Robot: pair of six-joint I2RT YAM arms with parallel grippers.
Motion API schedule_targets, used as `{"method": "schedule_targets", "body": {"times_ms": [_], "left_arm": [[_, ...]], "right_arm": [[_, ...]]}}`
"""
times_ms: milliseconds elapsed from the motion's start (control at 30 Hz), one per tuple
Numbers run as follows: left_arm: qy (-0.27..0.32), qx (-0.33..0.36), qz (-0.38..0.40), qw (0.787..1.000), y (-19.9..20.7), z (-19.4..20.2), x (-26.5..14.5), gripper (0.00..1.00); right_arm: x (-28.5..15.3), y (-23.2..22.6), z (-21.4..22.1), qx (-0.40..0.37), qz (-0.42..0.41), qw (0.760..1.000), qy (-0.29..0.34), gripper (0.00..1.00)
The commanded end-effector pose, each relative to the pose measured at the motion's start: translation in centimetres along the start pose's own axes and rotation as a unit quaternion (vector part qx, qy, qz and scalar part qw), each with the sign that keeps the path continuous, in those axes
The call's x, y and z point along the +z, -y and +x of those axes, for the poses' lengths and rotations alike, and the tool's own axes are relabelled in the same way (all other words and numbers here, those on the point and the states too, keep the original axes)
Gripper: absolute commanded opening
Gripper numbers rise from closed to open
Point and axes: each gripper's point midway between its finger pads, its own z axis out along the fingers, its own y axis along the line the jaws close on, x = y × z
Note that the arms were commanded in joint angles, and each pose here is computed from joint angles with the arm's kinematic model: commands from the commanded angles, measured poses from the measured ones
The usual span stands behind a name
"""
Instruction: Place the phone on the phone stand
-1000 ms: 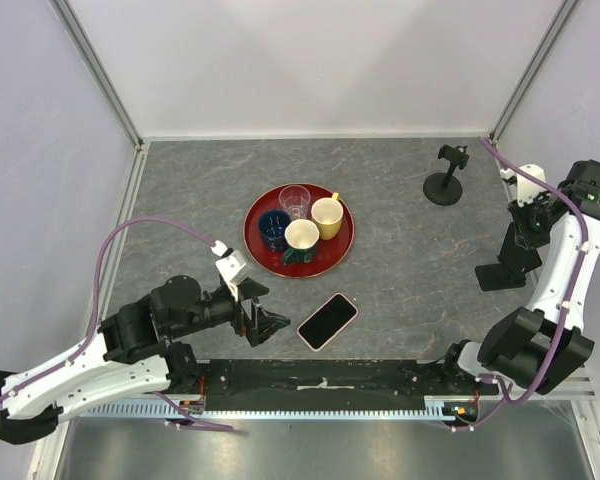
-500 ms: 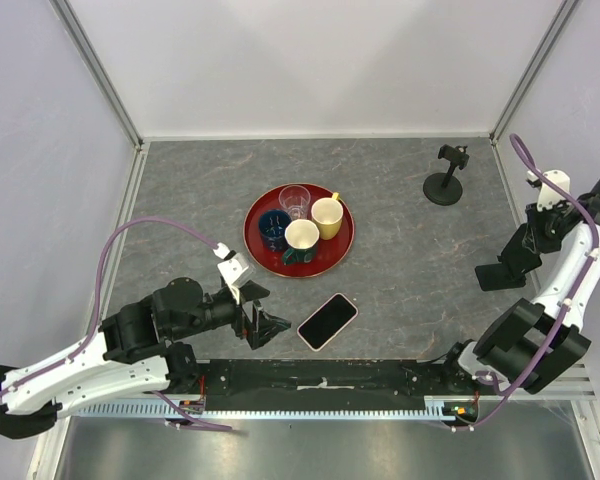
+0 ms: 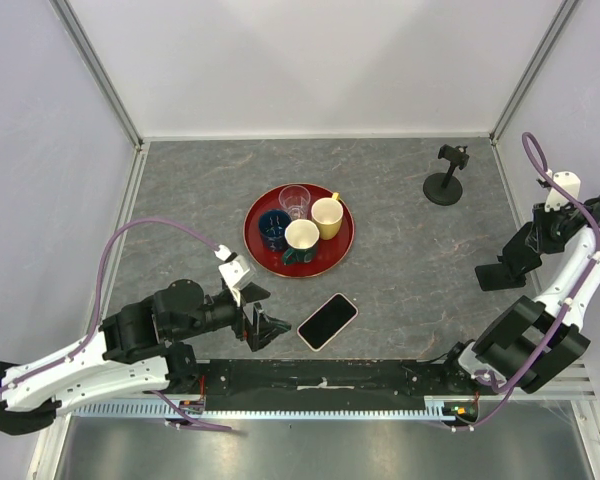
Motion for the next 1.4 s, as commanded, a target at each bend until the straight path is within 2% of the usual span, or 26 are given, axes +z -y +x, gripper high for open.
{"method": "schedule_targets", "body": {"times_ms": [0,833,867,900,1000,1100,1367], "left_arm": [[0.004,0.021,0.000,1.000,0.0,-0.2,0.0,1.00],[0.008,0.032,0.009,0.999,0.8,0.0,-0.5,1.00],[0.009,0.032,0.010,0.999,0.8,0.0,-0.5,1.00],[0.009,0.032,0.011,0.999,0.8,0.0,-0.5,1.00],[0.007,0.033,0.013,0.999,0.9,0.1,-0.5,1.00],[0.006,0.033,0.012,0.999,0.9,0.1,-0.4,1.00],[-0.001,0.035,0.009,0.999,0.8,0.4,-0.2,1.00]], "right_arm": [[-0.4,0.8,-2.0,-0.016,0.012,0.999,0.042,0.00],[0.6,1.2,0.6,-0.003,0.032,0.999,-0.005,0.01],[0.7,1.3,0.7,-0.002,0.036,0.999,-0.007,0.06],[0.7,1.4,0.8,-0.001,0.039,0.999,-0.008,0.19],[0.5,1.8,0.7,-0.001,0.049,0.999,-0.010,0.31],[0.3,2.5,0.5,-0.001,0.060,0.998,-0.014,0.40],[1.1,3.1,0.8,-0.002,0.064,0.997,-0.033,0.51]]}}
